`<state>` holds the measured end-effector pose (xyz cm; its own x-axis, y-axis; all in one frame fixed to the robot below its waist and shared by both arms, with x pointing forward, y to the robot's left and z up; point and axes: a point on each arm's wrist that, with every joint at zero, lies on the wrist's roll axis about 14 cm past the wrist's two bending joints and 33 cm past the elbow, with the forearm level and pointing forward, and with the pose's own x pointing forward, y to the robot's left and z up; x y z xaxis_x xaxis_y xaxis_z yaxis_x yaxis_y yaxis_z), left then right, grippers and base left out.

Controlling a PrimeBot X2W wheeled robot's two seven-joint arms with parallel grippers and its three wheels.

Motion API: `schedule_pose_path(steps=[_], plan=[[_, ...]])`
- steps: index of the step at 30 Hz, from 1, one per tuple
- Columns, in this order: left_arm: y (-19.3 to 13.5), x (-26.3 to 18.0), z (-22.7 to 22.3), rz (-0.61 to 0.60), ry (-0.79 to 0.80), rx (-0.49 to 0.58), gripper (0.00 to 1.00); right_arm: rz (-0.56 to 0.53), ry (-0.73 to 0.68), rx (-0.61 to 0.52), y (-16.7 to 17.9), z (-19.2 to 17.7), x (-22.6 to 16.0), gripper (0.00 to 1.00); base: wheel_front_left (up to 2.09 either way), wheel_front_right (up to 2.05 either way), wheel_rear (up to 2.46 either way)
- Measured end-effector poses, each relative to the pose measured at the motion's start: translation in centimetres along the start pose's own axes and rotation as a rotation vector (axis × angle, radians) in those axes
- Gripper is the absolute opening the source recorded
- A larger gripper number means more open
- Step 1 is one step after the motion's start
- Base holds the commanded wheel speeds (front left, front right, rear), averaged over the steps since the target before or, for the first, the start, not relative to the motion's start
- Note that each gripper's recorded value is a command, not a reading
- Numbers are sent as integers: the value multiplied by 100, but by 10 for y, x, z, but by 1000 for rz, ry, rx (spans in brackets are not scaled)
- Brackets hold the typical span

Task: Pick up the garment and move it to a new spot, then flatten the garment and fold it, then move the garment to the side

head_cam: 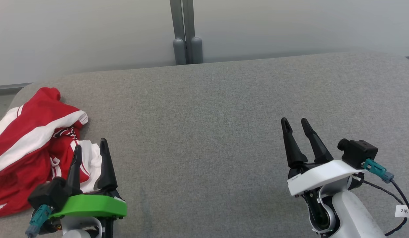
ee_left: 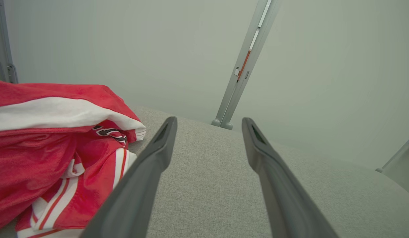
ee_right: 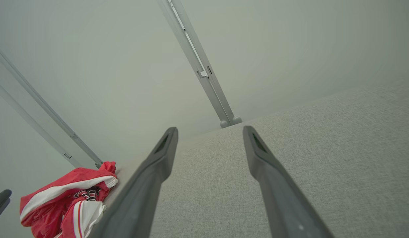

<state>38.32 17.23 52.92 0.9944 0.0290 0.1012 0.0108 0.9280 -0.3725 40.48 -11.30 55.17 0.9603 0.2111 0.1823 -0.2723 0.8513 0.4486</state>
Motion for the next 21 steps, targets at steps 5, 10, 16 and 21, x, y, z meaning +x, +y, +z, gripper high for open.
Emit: schedule_pose_path(steps=[5,10,16,21], plan=[[-2,0,0,-11,-5,41,100,3,2,-43,-1,-2,0,100,0,0,0],[-5,-1,0,-21,-13,74,100,15,-8,-80,2,1,2,100,0,0,0],[-8,-1,3,-32,-28,122,100,25,-19,-128,4,2,2,100,0,0,0],[-10,-1,4,-45,-39,156,100,34,-31,-165,6,5,4,100,0,0,0]])
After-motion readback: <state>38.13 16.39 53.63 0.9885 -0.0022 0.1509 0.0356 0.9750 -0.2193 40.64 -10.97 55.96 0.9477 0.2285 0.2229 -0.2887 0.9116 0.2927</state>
